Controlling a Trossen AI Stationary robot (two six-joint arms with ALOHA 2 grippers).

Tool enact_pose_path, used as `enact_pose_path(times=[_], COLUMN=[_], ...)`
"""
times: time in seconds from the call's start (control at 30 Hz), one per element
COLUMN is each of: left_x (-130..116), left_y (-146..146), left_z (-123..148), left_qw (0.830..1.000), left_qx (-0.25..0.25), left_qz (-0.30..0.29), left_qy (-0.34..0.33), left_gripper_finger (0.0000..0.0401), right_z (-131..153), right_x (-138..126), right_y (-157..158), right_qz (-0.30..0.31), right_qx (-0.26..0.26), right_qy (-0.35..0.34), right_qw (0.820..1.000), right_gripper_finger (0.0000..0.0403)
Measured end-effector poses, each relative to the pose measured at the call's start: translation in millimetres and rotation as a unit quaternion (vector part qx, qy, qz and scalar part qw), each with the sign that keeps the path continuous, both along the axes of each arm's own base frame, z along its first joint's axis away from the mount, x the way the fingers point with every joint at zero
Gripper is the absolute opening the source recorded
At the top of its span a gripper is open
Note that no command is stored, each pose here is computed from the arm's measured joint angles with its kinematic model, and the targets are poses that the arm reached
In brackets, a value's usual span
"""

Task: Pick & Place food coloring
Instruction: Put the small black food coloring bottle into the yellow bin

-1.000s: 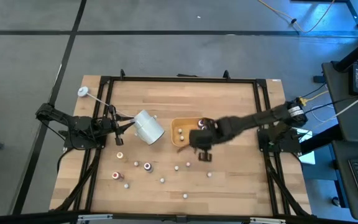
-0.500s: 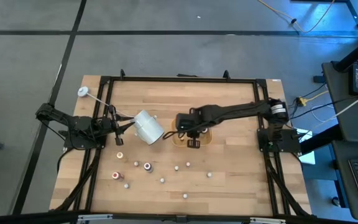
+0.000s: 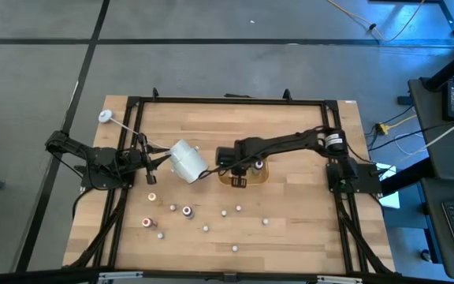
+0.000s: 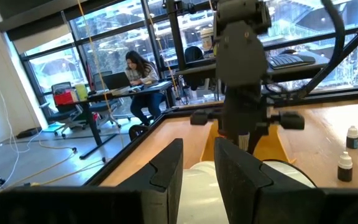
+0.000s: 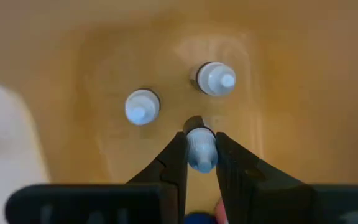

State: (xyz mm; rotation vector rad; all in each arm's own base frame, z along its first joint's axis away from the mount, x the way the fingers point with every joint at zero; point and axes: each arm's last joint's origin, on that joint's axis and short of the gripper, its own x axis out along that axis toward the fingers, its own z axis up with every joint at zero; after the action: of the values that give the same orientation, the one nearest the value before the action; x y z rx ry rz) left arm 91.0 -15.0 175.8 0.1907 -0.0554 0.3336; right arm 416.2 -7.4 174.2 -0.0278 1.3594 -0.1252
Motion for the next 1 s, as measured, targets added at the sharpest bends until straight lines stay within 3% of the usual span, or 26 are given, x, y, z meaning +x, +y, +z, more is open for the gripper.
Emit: enact_pose_path(times=[0.2, 0.83, 1.0], left_x=[0.0, 0.0, 0.0], left_y=[0.0, 0.0, 0.0], left_z=[0.0, 0.1, 0.0], left_qw=[1.0, 1.0, 1.0], left_qx=[0.0, 0.0, 0.0], left_qz=[0.0, 0.0, 0.0], left_qy=[0.0, 0.0, 0.0], left_gripper_finger=[0.0088, 0.0088, 0.0088], right_z=[-12.9, -8.8, -8.9], right_x=[3.4, 1.3, 0.8], right_y=[-0.1, 0.2, 0.2], right_qz=[0.0, 0.013, 0.011], right_qx=[-0.002, -0.002, -0.001], right_qy=[0.012, 0.013, 0.015], right_qw=[1.0, 1.0, 1.0], right_gripper_finger=[0.0079, 0.0083, 0.0114])
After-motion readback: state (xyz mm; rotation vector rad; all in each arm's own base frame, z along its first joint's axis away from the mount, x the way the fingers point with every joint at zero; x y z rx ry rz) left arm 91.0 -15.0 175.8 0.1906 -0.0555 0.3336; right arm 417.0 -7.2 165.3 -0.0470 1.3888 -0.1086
